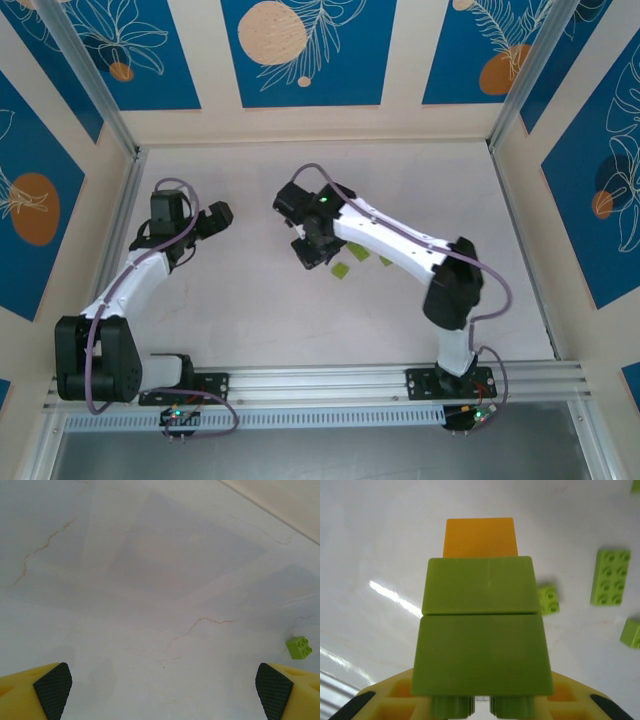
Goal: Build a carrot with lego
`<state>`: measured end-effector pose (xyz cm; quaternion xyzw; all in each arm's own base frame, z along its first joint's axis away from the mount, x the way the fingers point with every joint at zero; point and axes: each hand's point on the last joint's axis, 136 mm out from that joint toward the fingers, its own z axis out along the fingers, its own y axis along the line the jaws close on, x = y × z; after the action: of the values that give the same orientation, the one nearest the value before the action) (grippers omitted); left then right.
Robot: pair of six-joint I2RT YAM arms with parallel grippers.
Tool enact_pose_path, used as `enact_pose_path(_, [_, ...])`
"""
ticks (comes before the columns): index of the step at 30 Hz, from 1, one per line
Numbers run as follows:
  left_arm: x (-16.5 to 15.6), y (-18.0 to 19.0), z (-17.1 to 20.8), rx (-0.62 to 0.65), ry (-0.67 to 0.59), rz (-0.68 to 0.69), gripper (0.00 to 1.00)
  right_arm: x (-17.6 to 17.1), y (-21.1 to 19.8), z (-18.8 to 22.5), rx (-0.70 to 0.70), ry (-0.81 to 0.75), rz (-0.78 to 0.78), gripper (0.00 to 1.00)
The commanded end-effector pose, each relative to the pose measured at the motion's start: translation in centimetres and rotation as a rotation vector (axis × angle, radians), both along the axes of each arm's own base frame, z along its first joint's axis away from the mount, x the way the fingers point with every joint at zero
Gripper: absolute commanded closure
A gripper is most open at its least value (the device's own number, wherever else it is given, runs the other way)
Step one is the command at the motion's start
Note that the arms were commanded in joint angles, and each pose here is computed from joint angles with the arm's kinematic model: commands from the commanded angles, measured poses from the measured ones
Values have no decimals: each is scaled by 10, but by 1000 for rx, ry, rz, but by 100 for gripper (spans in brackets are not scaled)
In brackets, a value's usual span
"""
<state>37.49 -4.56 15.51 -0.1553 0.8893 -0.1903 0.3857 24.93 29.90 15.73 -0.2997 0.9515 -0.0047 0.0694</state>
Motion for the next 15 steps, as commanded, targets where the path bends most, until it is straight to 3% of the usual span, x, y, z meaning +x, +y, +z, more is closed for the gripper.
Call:
enact_pose_path(1, [-2,7,10,30,-9,12,3,-43,-39,-9,-275,240,25,75])
enact_pose_path(6, [-3,8,13,34,-12,15,3,-57,-36,-23,-357,377,52,75])
enact_pose_path(15, [-2,6,24,27,-35,9,3,-77,-30,-42,-306,579,28,72])
